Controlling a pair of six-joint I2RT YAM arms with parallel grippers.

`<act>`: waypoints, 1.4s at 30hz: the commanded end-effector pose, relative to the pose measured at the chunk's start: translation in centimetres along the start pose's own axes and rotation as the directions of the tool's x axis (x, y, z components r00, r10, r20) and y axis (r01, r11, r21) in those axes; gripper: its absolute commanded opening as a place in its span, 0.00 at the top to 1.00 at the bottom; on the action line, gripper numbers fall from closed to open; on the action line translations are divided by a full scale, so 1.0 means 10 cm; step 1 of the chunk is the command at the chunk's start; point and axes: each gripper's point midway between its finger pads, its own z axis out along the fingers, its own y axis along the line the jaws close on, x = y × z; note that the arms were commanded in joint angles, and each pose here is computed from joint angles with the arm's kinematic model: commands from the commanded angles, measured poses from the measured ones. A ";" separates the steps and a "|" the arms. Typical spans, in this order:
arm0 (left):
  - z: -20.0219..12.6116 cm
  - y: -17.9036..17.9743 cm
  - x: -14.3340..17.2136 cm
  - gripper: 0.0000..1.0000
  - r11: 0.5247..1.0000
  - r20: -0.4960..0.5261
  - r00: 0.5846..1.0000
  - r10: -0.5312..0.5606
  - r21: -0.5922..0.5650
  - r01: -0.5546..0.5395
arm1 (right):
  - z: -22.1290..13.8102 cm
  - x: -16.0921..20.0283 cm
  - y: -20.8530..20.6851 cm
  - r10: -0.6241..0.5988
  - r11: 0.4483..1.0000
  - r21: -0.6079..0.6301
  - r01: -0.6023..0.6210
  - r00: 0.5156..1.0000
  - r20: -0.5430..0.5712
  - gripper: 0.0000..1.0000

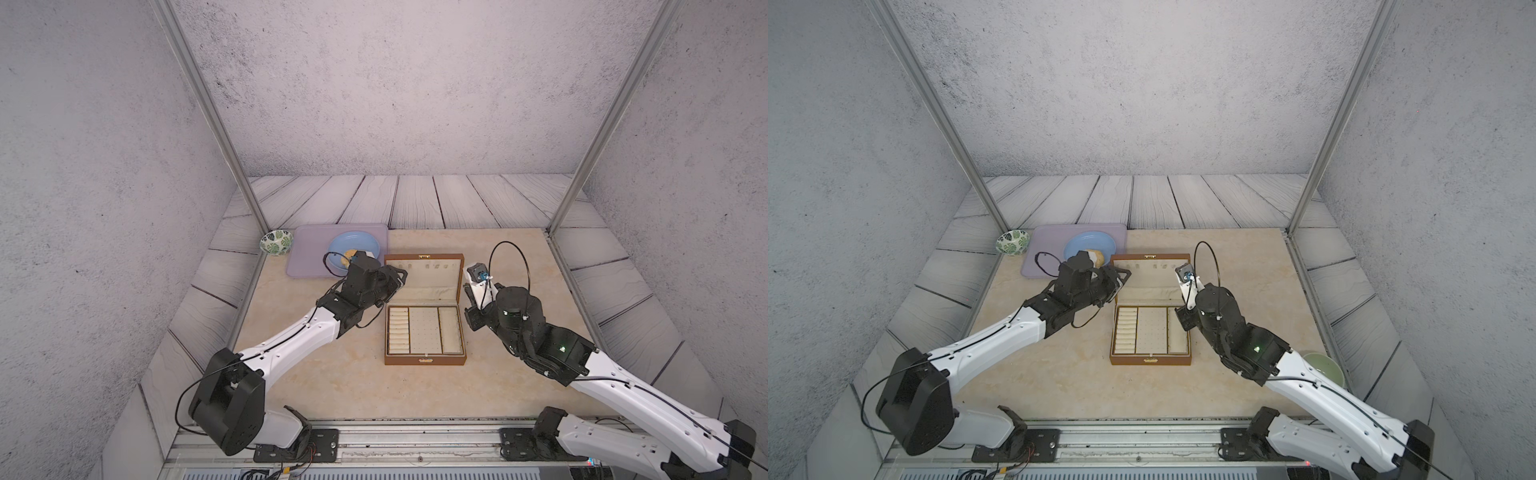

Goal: Put jewelry chain into jewelry box
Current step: Open the fastener on the jewelry box.

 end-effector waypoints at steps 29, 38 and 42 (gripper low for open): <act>0.48 0.01 -0.18 0.54 0.983 0.229 0.956 -0.186 0.032 0.183 | -0.28 -0.01 -0.17 0.011 1.000 0.025 -0.012 0.998 0.054 1.00; 0.51 0.01 -0.24 0.54 0.981 0.256 0.947 -0.196 0.043 0.192 | -0.26 0.00 -0.16 0.010 1.000 0.025 -0.012 0.999 0.052 1.00; 0.54 0.03 -0.25 0.54 0.979 0.264 0.943 -0.202 0.042 0.198 | -0.26 0.01 -0.15 0.011 1.000 0.022 -0.013 0.998 0.054 1.00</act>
